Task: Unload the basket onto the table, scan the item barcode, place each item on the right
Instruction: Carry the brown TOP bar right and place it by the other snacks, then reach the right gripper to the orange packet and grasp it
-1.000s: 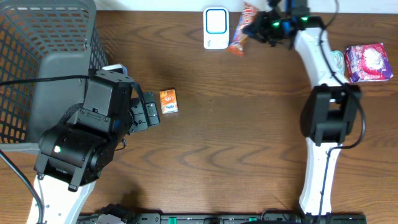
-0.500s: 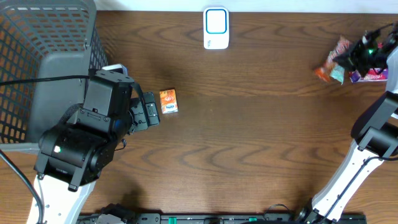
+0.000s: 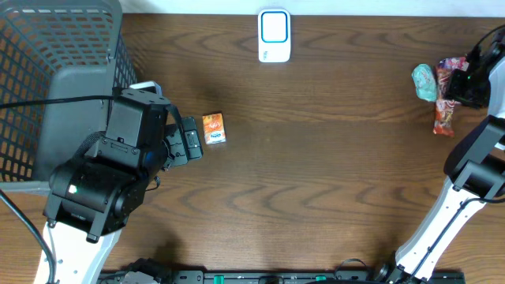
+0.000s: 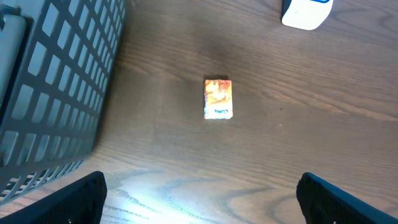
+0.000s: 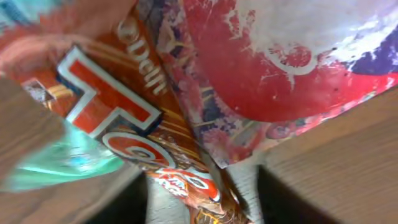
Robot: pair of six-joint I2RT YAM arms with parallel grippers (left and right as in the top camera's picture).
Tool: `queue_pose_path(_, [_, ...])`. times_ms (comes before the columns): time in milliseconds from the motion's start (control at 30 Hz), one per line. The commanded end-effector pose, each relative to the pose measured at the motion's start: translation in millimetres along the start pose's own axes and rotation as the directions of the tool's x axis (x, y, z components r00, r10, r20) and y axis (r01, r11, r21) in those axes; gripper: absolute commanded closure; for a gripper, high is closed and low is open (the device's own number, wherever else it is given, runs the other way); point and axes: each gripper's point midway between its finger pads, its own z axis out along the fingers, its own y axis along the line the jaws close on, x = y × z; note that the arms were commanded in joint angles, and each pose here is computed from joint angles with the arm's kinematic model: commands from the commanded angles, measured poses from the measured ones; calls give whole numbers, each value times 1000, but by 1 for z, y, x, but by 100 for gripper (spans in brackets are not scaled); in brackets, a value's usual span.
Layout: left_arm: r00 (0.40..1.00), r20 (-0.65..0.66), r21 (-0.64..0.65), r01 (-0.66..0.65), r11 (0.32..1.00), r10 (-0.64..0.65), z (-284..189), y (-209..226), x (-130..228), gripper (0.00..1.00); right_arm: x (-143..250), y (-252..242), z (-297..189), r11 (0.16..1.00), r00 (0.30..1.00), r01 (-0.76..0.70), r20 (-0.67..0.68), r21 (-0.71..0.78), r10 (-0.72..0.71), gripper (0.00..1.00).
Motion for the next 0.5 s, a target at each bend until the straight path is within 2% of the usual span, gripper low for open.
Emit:
queue_pose_path(0, [1000,6,-5,4,1000,-4,-1,1,-1,2,-11,13,-28,999,998,24,58,48,-27,43])
queue_pose_path(133, [1000,5,-5,4,1000,-4,-1,1,-1,2,-20,38,-52,999,993,34,117,10,-35,43])
queue_pose_path(333, [1000,5,-5,4,1000,-4,-1,1,-1,2,-15,134,-116,963,963,193,225,-187,-149,43])
queue_pose_path(367, [1000,5,-5,4,1000,-4,-1,1,-1,2,2,194,-141,882,949,283,244,-376,-200,29])
queue_pose_path(400, [1000,5,-5,4,1000,-4,-1,1,-1,2,10,215,-147,840,944,311,247,-445,-219,27])
queue_pose_path(433, [1000,5,-5,4,1000,-4,-1,1,-1,2,20,240,-155,784,938,339,247,-519,-243,29])
queue_pose_path(467, [1000,5,-5,4,1000,-4,-1,1,-1,2,30,258,-160,739,934,357,241,-571,-264,39])
